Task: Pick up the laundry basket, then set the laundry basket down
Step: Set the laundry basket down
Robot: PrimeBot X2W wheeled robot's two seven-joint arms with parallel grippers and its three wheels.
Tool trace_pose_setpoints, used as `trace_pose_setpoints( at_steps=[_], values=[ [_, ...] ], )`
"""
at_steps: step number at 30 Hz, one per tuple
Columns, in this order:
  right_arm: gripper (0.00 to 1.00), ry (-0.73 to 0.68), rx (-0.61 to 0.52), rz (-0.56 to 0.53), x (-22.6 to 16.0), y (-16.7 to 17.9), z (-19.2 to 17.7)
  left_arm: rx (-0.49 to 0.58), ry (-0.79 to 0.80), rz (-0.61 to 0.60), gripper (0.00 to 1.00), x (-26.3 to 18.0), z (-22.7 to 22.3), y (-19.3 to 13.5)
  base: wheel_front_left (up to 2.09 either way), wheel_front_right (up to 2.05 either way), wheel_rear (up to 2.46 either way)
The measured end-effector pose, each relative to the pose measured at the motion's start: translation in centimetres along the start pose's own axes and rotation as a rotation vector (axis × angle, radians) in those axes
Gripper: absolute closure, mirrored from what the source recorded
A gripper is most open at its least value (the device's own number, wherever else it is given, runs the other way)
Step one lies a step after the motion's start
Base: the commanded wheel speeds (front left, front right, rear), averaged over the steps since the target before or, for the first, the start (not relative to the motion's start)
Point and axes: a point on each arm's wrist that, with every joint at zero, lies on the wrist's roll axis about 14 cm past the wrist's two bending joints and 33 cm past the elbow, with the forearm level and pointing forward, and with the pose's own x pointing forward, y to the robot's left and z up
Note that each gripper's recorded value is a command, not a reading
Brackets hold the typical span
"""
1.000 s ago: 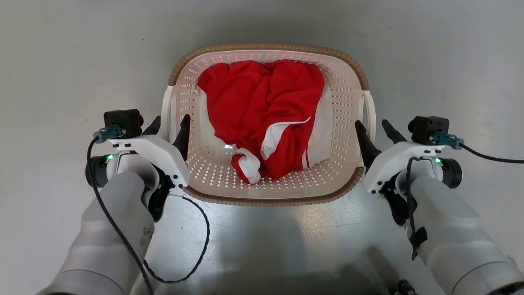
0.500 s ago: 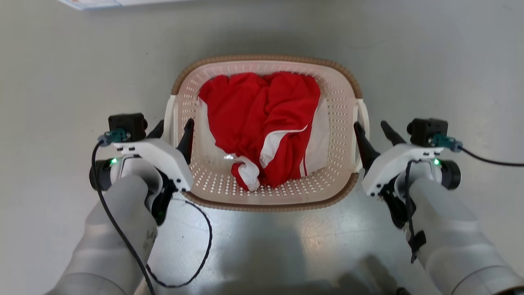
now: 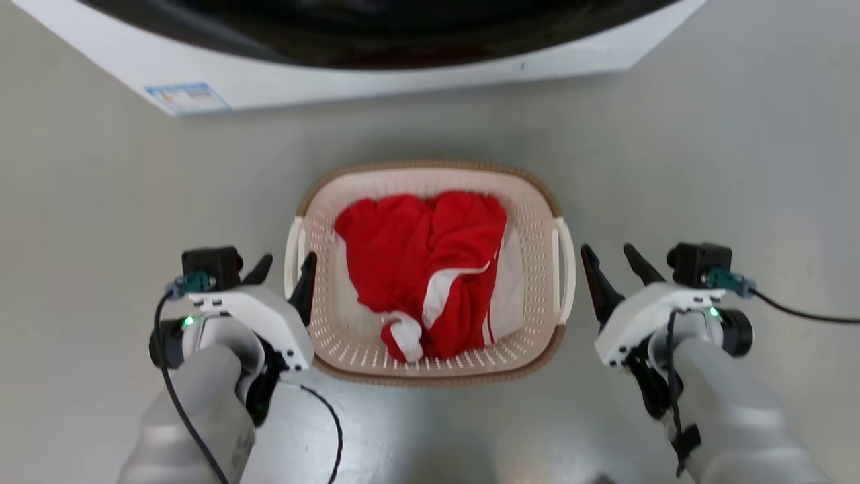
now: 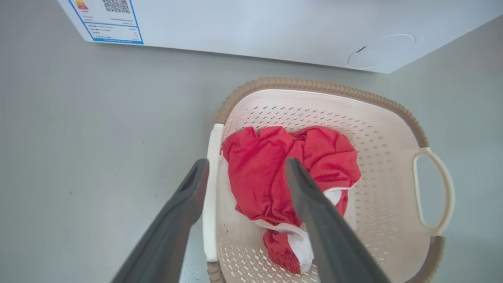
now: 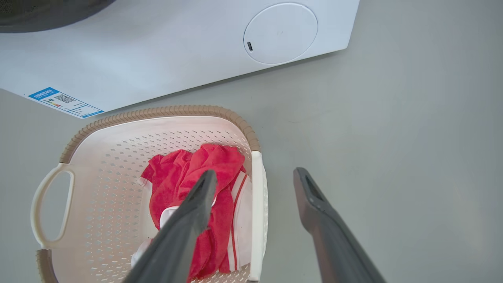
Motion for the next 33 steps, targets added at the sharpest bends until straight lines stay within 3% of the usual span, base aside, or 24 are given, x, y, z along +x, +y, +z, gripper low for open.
trace_pose_setpoints(
  at_steps=[25,33],
  values=[
    [0.0,-0.511,-0.081,0.144,-13.5,4.2,10.8,0.075,-0.444,-0.074,0.0,-13.1,9.2,-4.0,0.0,0.0,0.0],
    [0.0,-0.668,-0.098,0.132,-17.9,4.0,13.3,0.086,-0.609,-0.086,0.0,-17.7,11.7,-5.0,0.0,0.0,0.0]
  ],
)
